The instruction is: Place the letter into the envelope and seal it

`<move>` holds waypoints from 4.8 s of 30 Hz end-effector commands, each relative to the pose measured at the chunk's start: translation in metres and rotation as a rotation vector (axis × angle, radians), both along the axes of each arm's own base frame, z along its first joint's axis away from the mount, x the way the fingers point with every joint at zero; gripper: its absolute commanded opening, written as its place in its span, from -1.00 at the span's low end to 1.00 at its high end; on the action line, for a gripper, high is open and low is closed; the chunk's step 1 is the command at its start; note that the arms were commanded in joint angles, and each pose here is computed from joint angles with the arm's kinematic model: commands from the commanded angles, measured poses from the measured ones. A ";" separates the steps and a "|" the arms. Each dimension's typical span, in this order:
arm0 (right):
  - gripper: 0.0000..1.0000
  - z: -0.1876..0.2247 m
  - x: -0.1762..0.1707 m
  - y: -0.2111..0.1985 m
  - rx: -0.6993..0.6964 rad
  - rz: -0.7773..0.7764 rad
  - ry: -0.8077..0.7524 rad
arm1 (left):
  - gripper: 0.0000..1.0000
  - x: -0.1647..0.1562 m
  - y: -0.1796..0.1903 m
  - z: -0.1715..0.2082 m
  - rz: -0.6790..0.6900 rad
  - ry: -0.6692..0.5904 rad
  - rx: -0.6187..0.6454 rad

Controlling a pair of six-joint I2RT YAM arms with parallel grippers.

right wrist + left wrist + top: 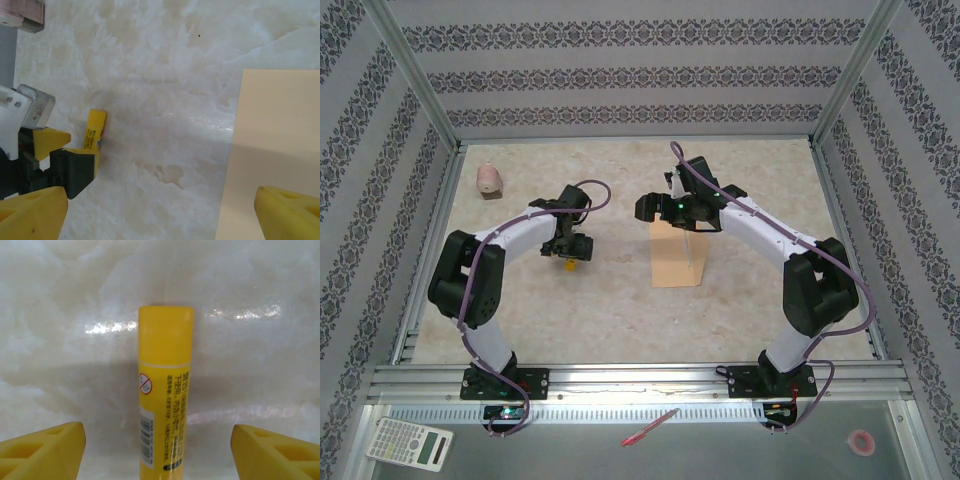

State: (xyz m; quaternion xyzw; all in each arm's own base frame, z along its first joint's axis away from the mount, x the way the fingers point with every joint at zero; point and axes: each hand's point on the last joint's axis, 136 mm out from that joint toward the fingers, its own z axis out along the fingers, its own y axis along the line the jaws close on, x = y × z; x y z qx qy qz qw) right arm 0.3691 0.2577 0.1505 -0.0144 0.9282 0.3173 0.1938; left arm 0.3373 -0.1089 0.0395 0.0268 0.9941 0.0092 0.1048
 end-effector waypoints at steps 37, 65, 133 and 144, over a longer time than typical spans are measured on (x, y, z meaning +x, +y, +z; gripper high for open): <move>0.84 -0.005 0.006 -0.012 0.033 -0.025 0.026 | -0.29 0.010 0.005 -0.019 -0.024 -0.025 0.026; 0.84 -0.007 0.007 -0.014 0.034 -0.027 0.034 | -0.36 0.008 0.003 -0.026 -0.031 -0.004 0.023; 0.84 0.011 0.014 -0.035 0.087 -0.060 0.009 | -0.76 0.021 -0.057 0.064 -0.218 -0.183 -0.315; 0.78 0.075 -0.006 -0.021 0.304 0.149 -0.042 | -0.74 -0.009 -0.125 0.161 -0.590 -0.300 -0.714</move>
